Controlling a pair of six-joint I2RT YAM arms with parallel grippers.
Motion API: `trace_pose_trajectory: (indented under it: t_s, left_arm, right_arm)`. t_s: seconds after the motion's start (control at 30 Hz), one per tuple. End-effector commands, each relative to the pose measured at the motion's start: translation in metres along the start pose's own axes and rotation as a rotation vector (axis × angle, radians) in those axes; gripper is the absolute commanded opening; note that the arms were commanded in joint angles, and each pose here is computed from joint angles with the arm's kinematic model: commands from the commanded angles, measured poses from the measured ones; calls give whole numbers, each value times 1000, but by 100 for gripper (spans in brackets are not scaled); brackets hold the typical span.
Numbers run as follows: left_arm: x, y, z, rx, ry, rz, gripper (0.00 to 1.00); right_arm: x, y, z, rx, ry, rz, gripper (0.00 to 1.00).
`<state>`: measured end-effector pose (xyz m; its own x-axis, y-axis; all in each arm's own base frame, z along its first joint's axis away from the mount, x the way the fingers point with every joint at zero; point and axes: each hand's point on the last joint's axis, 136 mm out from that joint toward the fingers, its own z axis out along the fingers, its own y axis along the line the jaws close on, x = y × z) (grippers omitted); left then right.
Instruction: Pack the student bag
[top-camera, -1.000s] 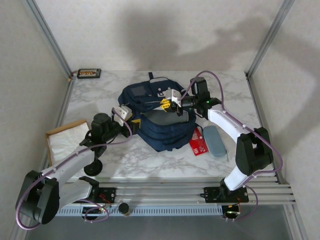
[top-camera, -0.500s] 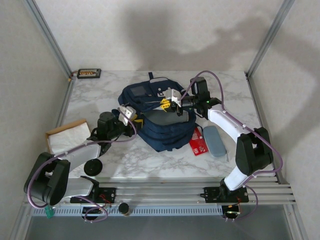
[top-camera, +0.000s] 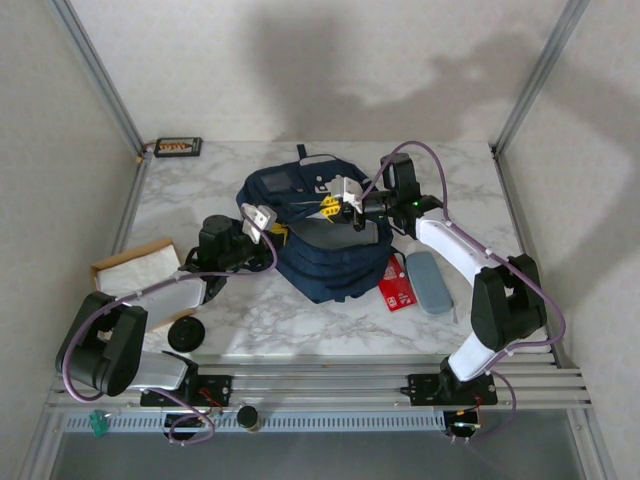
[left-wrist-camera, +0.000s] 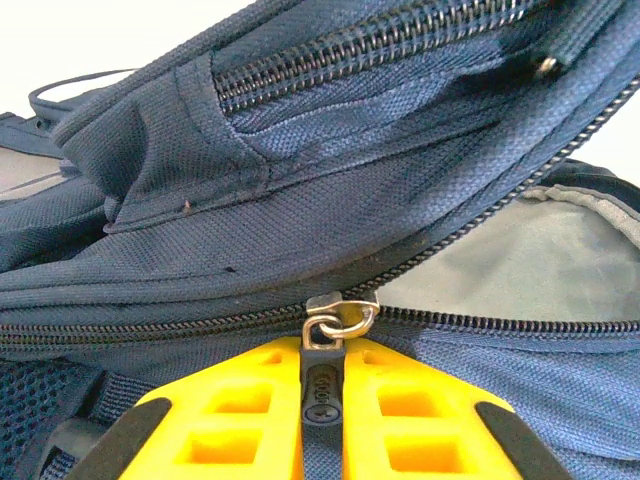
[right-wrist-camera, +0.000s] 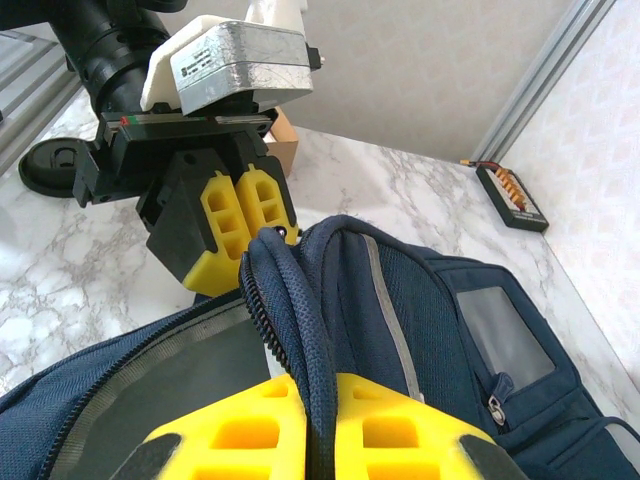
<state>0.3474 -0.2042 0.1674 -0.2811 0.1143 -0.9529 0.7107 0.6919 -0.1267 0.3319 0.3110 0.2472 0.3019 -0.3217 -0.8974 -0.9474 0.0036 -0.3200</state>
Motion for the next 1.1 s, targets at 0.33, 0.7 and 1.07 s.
trace_pose_trajectory:
  t_s: [0.33, 0.7, 1.07]
  left_arm:
    - [-9, 39, -15, -170, -54, -76, 0]
    - [9, 83, -22, -326, -21, -218, 0]
    - [-16, 59, -49, -310, -117, -464, 51]
  right_arm:
    - [-24, -13, -13, 47, -35, -60, 0]
    - [-14, -8, 3, 34, 11, -52, 0]
    - [-41, -16, -3, 175, -8, 174, 41]
